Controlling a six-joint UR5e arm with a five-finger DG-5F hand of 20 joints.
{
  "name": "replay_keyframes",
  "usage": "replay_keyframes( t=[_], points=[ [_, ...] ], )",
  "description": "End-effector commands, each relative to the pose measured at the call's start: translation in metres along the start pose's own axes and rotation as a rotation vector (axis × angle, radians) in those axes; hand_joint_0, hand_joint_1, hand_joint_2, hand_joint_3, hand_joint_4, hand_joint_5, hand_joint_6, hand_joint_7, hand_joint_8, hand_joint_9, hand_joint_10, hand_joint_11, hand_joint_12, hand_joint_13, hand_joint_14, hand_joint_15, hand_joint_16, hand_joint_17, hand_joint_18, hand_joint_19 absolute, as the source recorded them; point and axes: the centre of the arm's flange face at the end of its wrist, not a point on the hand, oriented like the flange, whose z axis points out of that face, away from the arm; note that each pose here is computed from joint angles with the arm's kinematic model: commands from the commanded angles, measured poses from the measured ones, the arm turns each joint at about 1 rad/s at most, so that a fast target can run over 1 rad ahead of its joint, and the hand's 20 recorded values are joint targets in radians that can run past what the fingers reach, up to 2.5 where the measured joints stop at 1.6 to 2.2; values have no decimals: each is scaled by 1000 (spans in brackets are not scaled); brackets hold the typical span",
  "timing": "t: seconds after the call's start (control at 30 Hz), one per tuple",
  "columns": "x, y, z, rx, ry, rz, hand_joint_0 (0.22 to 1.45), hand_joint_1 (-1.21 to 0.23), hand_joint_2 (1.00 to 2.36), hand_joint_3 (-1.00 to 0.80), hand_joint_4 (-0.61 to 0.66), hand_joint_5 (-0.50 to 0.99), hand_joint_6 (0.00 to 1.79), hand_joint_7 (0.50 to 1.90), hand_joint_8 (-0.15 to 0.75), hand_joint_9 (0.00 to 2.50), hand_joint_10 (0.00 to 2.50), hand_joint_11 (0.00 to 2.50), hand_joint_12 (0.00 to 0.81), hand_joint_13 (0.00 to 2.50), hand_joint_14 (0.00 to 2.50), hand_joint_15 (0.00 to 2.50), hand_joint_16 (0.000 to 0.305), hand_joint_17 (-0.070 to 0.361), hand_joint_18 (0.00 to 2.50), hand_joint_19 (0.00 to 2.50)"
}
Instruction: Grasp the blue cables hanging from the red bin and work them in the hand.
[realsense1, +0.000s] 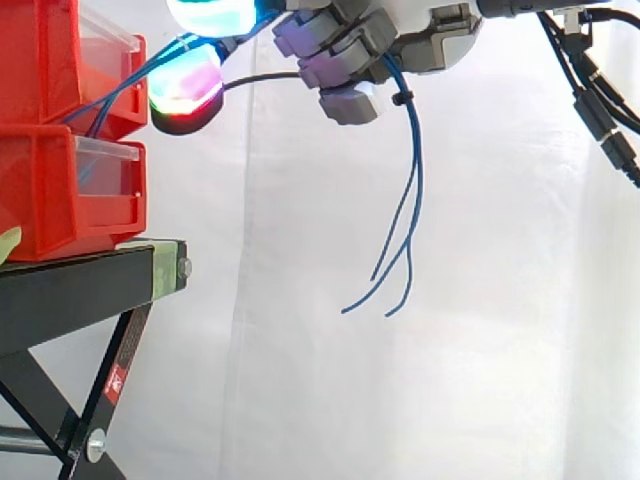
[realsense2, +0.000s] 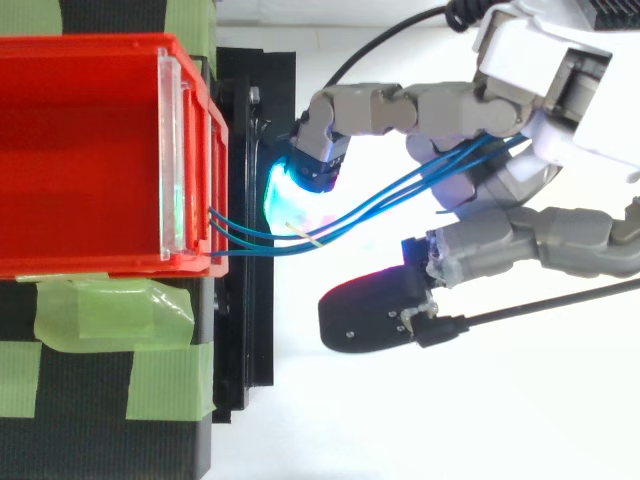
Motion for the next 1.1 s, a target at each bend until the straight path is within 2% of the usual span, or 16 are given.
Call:
replay_keyframes(
  t=[0.0, 0.13, 0.3, 0.53, 0.57, 0.63, 0.73, 0.83, 0.9, 0.93, 1.07],
  points=[
    [-1, 1, 0, -1, -1, 1, 840, -628, 1010, -778, 382, 413, 15, 1201, 277, 1053, 2500, 2500, 411, 1278, 2500, 1824, 41, 93, 1341, 1126],
    [0, 0, 0, 0, 0, 0, 870, -648, 1006, -862, 363, 463, 13, 1222, 277, 1053, 2500, 2500, 411, 1278, 2500, 1824, 41, 93, 1341, 1126],
    [0, 1, 1, -4, -4, 3, 939, -658, 1018, -577, 389, 477, 14, 1217, 277, 1053, 2500, 2500, 411, 1278, 2500, 1824, 41, 93, 1341, 1126],
    [0, 1, 1, -10, -6, 6, 1040, -641, 1027, -82, 395, 416, 16, 1126, 277, 1053, 2500, 2500, 411, 1278, 2500, 1824, 41, 93, 1341, 1126],
    [0, 1, 1, -9, -7, 6, 1038, -641, 1028, -65, 389, 415, 16, 1130, 277, 1053, 2500, 2500, 411, 1278, 2500, 1824, 41, 93, 1341, 1126],
    [0, 1, 1, -9, -7, 6, 1080, -635, 1025, 130, 385, 413, 16, 1124, 277, 1053, 2500, 2500, 411, 1278, 2500, 1824, 41, 93, 1341, 1126],
    [-1, 2, 1, -10, -8, 7, 1120, -628, 1015, 289, 379, 416, 16, 1120, 277, 1053, 2500, 2500, 411, 1278, 2500, 1824, 41, 93, 1341, 1126],
    [0, 1, 1, -9, -7, 6, 1211, -639, 1000, 530, 360, 429, 16, 1122, 277, 1053, 2500, 2500, 411, 1278, 2500, 1824, 41, 93, 1341, 1126],
    [0, 1, 1, -8, -6, 6, 1179, -620, 1226, 551, 350, 429, 16, 1134, 277, 1053, 2500, 2500, 411, 1278, 2500, 1824, 41, 93, 1341, 1126],
    [0, 1, 1, -9, -7, 6, 1176, -612, 1290, 558, 345, 427, 17, 1132, 277, 1053, 2500, 2500, 411, 1278, 2500, 1824, 41, 93, 1341, 1126],
    [0, 1, 1, -9, -7, 8, 1186, -618, 1311, 569, 314, 400, 15, 1119, 277, 1053, 2500, 2500, 411, 1278, 2500, 1824, 41, 93, 1341, 1126]
  ],
)
